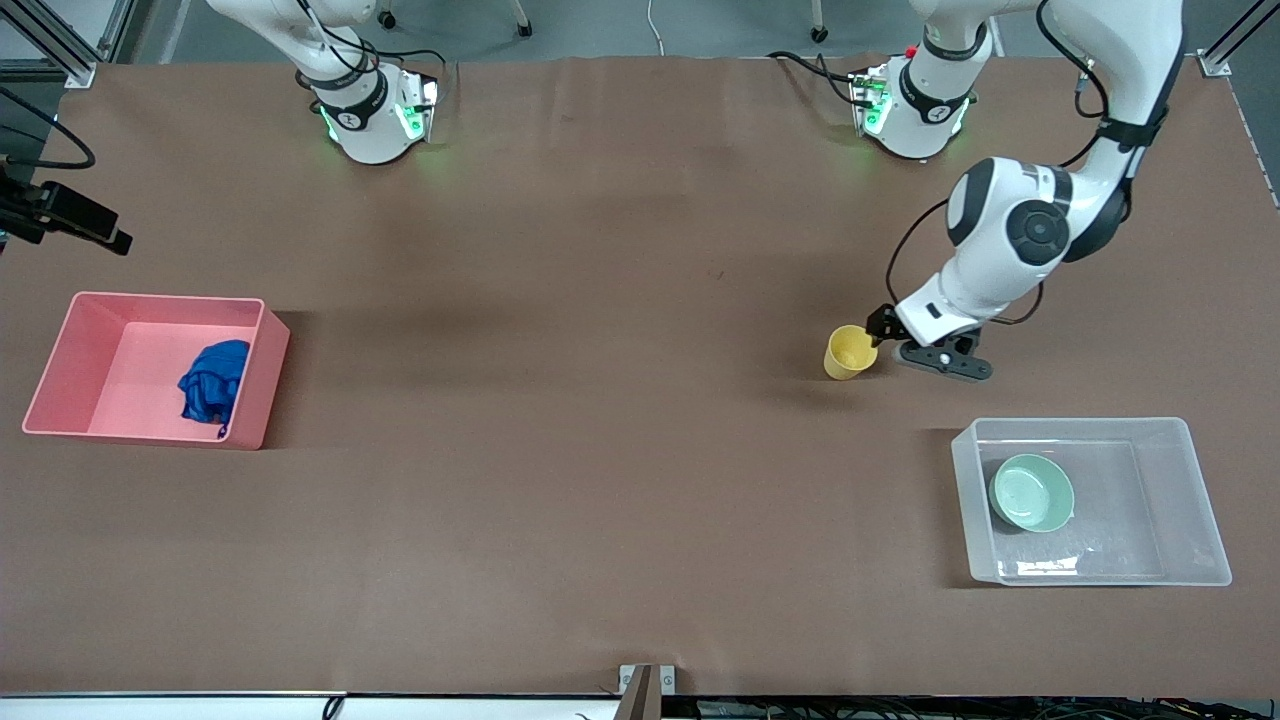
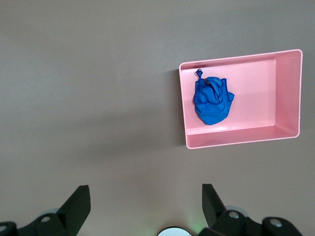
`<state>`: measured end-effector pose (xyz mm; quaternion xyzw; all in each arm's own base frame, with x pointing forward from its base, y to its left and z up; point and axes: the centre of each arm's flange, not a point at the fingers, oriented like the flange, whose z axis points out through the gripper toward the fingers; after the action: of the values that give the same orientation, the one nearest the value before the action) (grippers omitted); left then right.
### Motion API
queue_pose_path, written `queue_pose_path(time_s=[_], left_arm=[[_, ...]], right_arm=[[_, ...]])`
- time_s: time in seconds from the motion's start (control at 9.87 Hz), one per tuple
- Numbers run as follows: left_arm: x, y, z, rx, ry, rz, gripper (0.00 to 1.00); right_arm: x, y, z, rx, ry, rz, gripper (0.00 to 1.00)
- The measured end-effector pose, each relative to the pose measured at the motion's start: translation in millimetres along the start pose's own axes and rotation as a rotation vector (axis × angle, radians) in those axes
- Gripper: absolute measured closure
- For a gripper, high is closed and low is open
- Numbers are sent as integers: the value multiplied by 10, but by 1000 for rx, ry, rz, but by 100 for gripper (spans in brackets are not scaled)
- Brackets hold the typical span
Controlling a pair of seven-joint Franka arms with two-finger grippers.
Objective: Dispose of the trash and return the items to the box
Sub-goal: 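Grasp the yellow cup with the left gripper, then carry the yellow cup over the green bowl in the clear box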
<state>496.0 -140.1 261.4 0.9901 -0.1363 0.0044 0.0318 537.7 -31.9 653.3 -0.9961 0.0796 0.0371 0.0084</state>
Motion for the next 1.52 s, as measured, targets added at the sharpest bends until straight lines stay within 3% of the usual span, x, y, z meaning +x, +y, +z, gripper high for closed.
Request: queue_pose_path(time_s=[0.2, 0.51, 0.81, 1.22, 1.52], left_arm=[[-54, 116, 150, -9, -32, 2, 13], [-83, 102, 357, -27, -39, -5, 59], [-34, 102, 361, -32, -22, -6, 96], [133, 30, 187, -30, 24, -18, 96], [522, -258, -356, -21, 26, -60, 96]], right_arm=[[-2, -8, -15, 0, 3, -2, 0], [-3, -8, -31, -16, 8, -42, 0], [23, 16, -22, -23, 8, -45, 0], [33, 45, -36, -22, 12, -40, 0], [33, 49, -45, -22, 14, -39, 0]])
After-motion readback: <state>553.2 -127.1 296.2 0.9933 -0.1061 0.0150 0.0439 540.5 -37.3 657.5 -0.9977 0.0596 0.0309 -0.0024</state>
